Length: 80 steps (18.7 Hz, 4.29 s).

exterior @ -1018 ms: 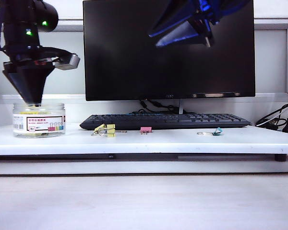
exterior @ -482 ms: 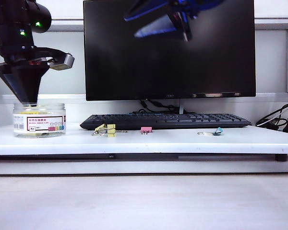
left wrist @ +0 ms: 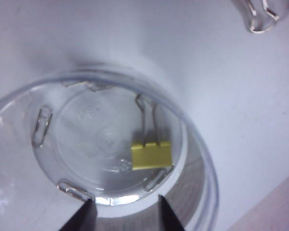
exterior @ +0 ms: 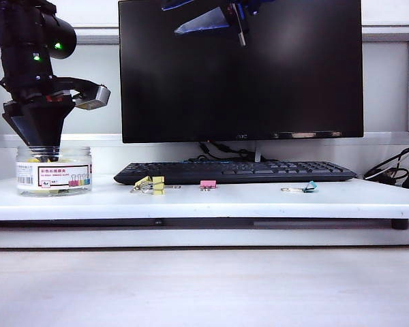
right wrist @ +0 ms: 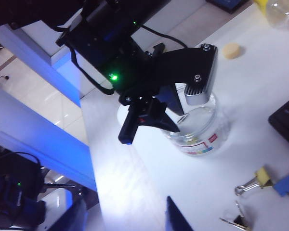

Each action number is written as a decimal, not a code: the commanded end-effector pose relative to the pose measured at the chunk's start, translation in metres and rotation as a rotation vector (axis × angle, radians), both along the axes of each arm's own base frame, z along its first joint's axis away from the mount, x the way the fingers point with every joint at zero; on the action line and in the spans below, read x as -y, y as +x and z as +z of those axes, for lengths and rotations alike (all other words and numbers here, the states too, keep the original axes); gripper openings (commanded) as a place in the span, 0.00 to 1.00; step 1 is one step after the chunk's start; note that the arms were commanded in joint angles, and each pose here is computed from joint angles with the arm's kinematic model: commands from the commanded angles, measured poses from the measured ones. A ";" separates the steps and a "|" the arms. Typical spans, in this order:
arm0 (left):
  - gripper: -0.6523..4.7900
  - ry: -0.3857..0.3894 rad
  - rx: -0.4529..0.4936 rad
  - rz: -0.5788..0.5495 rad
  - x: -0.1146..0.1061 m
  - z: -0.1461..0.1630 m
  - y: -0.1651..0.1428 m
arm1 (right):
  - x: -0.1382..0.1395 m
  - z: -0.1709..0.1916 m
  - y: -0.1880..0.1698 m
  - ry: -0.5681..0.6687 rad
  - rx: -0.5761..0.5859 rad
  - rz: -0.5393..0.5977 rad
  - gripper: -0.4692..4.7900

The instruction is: Take the clips out of the round transparent plastic box and place them on the table.

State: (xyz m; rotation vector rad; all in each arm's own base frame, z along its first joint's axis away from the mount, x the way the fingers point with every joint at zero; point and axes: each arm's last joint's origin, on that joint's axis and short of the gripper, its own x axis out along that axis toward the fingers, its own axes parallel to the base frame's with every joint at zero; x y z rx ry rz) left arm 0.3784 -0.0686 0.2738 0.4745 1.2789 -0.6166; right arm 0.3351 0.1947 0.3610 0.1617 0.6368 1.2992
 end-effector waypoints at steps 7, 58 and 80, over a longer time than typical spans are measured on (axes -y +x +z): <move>0.44 -0.099 -0.014 -0.120 0.004 -0.004 0.001 | -0.005 -0.004 0.000 -0.007 -0.034 0.021 0.49; 0.22 -0.122 -0.051 -0.081 0.004 -0.002 -0.005 | -0.018 -0.018 -0.013 -0.095 -0.112 0.062 0.49; 0.39 -0.123 -0.077 -0.109 0.003 -0.017 -0.007 | -0.018 -0.018 -0.013 -0.096 -0.104 0.065 0.49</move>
